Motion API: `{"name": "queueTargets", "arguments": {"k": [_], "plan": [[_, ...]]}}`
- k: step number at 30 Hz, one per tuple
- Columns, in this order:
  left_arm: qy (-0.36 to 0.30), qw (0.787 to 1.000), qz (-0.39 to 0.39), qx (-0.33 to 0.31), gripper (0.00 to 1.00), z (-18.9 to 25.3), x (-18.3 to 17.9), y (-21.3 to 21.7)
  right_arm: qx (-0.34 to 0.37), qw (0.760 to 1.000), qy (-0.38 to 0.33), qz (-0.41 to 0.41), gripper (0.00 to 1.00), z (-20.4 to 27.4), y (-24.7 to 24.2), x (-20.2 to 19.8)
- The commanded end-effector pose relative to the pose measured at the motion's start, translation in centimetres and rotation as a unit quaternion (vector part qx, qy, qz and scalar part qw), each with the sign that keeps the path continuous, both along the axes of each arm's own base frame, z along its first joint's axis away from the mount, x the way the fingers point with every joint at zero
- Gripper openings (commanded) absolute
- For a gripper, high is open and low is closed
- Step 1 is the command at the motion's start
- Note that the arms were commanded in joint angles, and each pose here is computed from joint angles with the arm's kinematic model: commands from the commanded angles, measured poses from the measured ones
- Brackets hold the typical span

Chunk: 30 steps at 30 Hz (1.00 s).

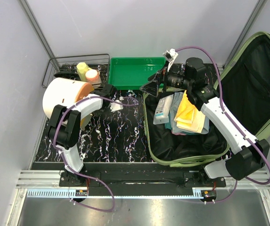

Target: Open, take out, and arrange the luggage

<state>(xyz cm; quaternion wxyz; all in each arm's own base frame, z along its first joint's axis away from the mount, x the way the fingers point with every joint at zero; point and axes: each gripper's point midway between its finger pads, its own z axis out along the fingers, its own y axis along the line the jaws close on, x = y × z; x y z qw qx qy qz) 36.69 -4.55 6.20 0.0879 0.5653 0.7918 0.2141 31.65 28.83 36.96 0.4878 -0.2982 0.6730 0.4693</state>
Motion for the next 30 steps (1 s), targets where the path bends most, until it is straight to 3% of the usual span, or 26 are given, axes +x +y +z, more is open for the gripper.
{"name": "queueTargets", "arguments": {"k": [1,4,8,11,14,20,30], "plan": [[-0.028,0.998,-0.007,0.058,0.32,2.2,1.6,2.4,0.006,0.999,-0.031,-0.011,1.0,1.7,-0.8,-0.4],[-0.027,0.998,-0.039,0.034,0.4,4.1,0.8,0.1,0.006,0.999,-0.031,-0.01,1.0,1.7,-0.8,-0.5],[0.003,0.99,-0.138,0.002,0.56,6.6,-2.2,-5.1,0.006,1.0,-0.026,-0.006,1.0,1.4,-0.7,-0.5],[0.032,0.98,-0.196,0.026,0.63,7.4,-3.8,-5.1,0.008,1.0,-0.023,-0.002,1.0,1.5,-0.5,-0.5],[0.069,0.967,-0.233,0.08,0.64,7.2,-5.0,-2.9,0.008,1.0,-0.019,0.0,1.0,1.4,-0.4,-0.4],[0.102,0.946,-0.287,0.11,0.62,7.7,-5.9,-1.1,0.012,1.0,-0.01,0.005,1.0,1.3,-0.3,-0.6],[0.092,0.944,-0.284,0.139,0.59,7.9,-3.7,0.3,0.014,1.0,-0.007,0.008,1.0,1.4,-0.4,-1.1]]}}
